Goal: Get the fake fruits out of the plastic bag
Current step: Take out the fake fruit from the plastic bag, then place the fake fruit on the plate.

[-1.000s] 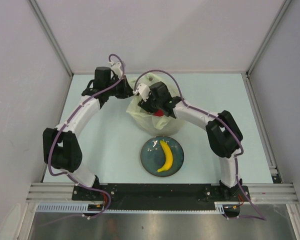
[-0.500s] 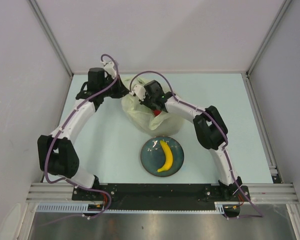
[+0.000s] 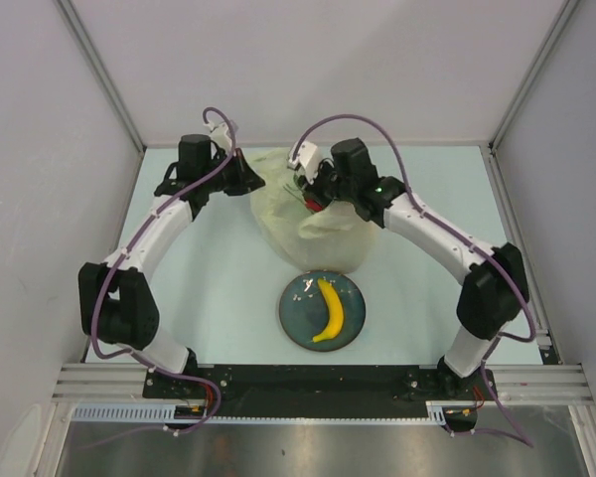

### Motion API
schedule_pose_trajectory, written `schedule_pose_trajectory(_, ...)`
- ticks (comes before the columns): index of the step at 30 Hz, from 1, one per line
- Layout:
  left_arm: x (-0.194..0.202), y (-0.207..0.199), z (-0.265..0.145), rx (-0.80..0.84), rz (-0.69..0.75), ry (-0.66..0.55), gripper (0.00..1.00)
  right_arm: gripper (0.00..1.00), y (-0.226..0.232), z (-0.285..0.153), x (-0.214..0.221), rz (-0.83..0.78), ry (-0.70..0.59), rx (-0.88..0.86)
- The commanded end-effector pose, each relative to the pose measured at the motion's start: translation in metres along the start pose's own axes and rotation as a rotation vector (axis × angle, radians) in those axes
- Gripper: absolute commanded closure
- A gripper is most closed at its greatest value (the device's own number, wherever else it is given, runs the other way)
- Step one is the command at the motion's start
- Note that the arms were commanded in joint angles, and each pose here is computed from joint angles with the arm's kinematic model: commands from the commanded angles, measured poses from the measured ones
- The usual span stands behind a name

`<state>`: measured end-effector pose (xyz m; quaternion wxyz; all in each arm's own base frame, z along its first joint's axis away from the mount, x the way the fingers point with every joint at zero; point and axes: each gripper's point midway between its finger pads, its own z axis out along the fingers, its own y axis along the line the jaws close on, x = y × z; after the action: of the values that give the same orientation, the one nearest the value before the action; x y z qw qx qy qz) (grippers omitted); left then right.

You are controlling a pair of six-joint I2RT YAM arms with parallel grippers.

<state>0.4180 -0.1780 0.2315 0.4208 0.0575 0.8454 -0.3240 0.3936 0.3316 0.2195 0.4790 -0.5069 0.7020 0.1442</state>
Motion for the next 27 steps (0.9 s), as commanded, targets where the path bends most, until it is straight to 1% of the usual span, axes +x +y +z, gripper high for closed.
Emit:
schedule_pose_trajectory(1, -0.019, -0.013, 0.002, 0.058, -0.021, -0.043, 1.0, 1.0, -0.008, -0.035, -0.081, 0.042, -0.287, 0.011)
schedule_pose_trajectory(4, -0.018, -0.01, 0.004, 0.044, -0.029, -0.041, 1.0, 1.0, -0.006, -0.045, -0.103, 0.057, -0.352, 0.018)
schedule_pose_trajectory(9, -0.032, -0.006, 0.009, 0.018, -0.035, -0.076, 1.0, 1.0, -0.009, -0.068, -0.142, 0.076, -0.45, 0.032)
schedule_pose_trajectory(10, -0.035, 0.0, 0.011, 0.001, -0.038, -0.079, 1.0, 1.0, -0.007, -0.074, -0.151, 0.101, -0.472, 0.022)
schedule_pose_trajectory(11, -0.046, 0.0, 0.01, -0.015, -0.032, -0.104, 1.0, 1.0, -0.003, -0.079, -0.16, 0.103, -0.496, 0.007)
schedule_pose_trajectory(13, -0.061, 0.016, 0.007, -0.087, -0.04, -0.142, 1.0, 1.0, 0.011, -0.095, -0.182, 0.095, -0.541, -0.027)
schedule_pose_trajectory(14, -0.076, 0.018, 0.004, -0.105, -0.033, -0.175, 1.0, 1.0, 0.019, -0.101, -0.188, 0.083, -0.556, -0.046)
schedule_pose_trajectory(15, -0.087, 0.032, -0.001, -0.17, -0.043, -0.203, 1.0, 1.0, 0.027, -0.104, -0.192, 0.074, -0.562, -0.062)
schedule_pose_trajectory(16, -0.096, 0.038, -0.005, -0.2, -0.04, -0.225, 1.0, 1.0, 0.036, -0.113, -0.198, 0.058, -0.579, -0.076)
schedule_pose_trajectory(17, -0.111, 0.037, -0.009, -0.209, -0.025, -0.256, 1.0, 1.0, 0.054, -0.114, -0.2, 0.03, -0.574, -0.116)
schedule_pose_trajectory(19, -0.127, 0.044, -0.019, -0.24, -0.002, -0.294, 1.0, 1.0, 0.074, -0.114, -0.196, 0.0, -0.554, -0.157)
schedule_pose_trajectory(20, -0.137, 0.04, -0.027, -0.244, 0.011, -0.319, 1.0, 1.0, 0.089, -0.118, -0.193, -0.021, -0.545, -0.189)
schedule_pose_trajectory(22, -0.144, 0.042, -0.037, -0.273, 0.035, -0.344, 1.0, 1.0, 0.104, -0.114, -0.176, -0.026, -0.503, -0.219)
schedule_pose_trajectory(23, -0.142, 0.04, -0.044, -0.278, 0.042, -0.347, 1.0, 1.0, 0.113, -0.12, -0.172, -0.029, -0.496, -0.237)
schedule_pose_trajectory(25, -0.137, 0.044, -0.049, -0.299, 0.038, -0.348, 1.0, 1.0, 0.124, -0.119, -0.159, -0.034, -0.461, -0.258)
schedule_pose_trajectory(27, -0.124, 0.05, -0.055, -0.319, 0.034, -0.331, 1.0, 1.0, 0.136, -0.118, -0.142, -0.035, -0.415, -0.287)
